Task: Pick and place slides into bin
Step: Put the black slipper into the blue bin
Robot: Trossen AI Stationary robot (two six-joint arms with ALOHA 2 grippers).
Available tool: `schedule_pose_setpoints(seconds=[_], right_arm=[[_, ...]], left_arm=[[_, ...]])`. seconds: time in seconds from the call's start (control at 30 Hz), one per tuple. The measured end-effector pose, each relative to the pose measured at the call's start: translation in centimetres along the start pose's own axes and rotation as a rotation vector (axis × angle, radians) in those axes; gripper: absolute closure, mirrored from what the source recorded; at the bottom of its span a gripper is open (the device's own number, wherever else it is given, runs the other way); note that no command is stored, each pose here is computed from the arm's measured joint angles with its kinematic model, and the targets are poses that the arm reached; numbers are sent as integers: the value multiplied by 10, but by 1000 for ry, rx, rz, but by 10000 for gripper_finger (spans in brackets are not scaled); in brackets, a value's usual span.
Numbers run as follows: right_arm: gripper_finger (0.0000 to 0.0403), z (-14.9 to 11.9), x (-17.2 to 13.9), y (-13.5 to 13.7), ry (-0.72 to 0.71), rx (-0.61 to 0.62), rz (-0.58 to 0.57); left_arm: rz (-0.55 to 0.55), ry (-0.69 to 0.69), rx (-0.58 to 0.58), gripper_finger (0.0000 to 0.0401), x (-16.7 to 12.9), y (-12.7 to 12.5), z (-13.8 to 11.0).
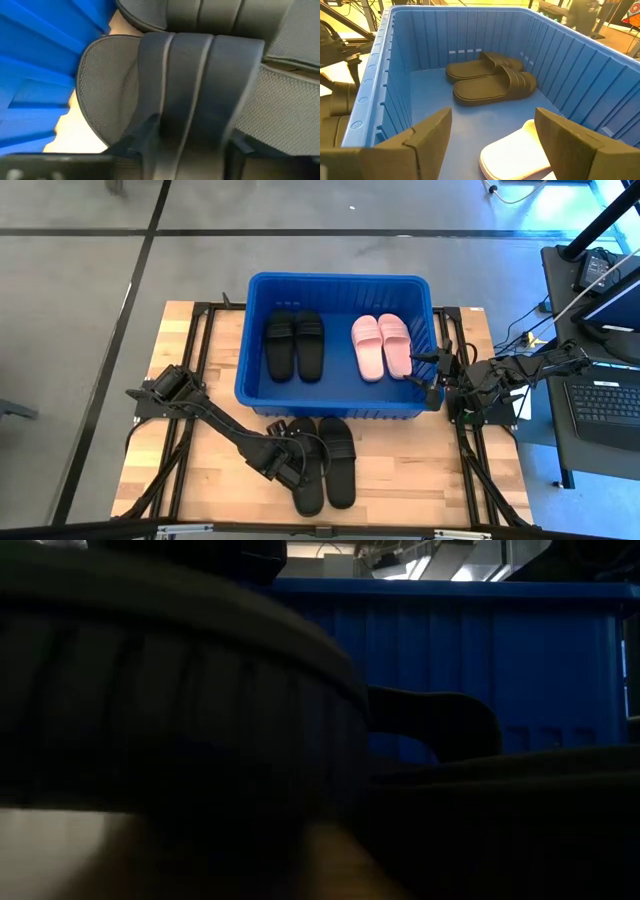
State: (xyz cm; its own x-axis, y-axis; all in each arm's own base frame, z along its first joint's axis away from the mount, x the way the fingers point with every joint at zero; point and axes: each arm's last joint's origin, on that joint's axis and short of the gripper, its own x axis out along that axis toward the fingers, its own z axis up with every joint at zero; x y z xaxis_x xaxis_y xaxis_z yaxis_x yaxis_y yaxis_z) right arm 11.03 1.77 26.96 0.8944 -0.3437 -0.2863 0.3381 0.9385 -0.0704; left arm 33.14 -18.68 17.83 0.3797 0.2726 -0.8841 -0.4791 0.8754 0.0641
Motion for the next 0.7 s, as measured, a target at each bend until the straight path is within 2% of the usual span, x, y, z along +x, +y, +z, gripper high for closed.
schedule_pose_setpoints(seconds=[0.23, 0.43, 0.6, 0.7], right_arm=[[118, 0, 0, 0, 0, -1, 0], [118, 0, 0, 0, 0, -3, 0], [118, 0, 0, 0, 0, -5, 0], [118, 0, 0, 0, 0, -6, 0]], left_arm=[[-29, 1, 25, 385, -13, -6, 8], [-86, 33, 44, 390, -54, -13, 34], [-193, 41, 79, 392, -107, -14, 62], [-241, -2, 95, 394, -142, -8, 79]])
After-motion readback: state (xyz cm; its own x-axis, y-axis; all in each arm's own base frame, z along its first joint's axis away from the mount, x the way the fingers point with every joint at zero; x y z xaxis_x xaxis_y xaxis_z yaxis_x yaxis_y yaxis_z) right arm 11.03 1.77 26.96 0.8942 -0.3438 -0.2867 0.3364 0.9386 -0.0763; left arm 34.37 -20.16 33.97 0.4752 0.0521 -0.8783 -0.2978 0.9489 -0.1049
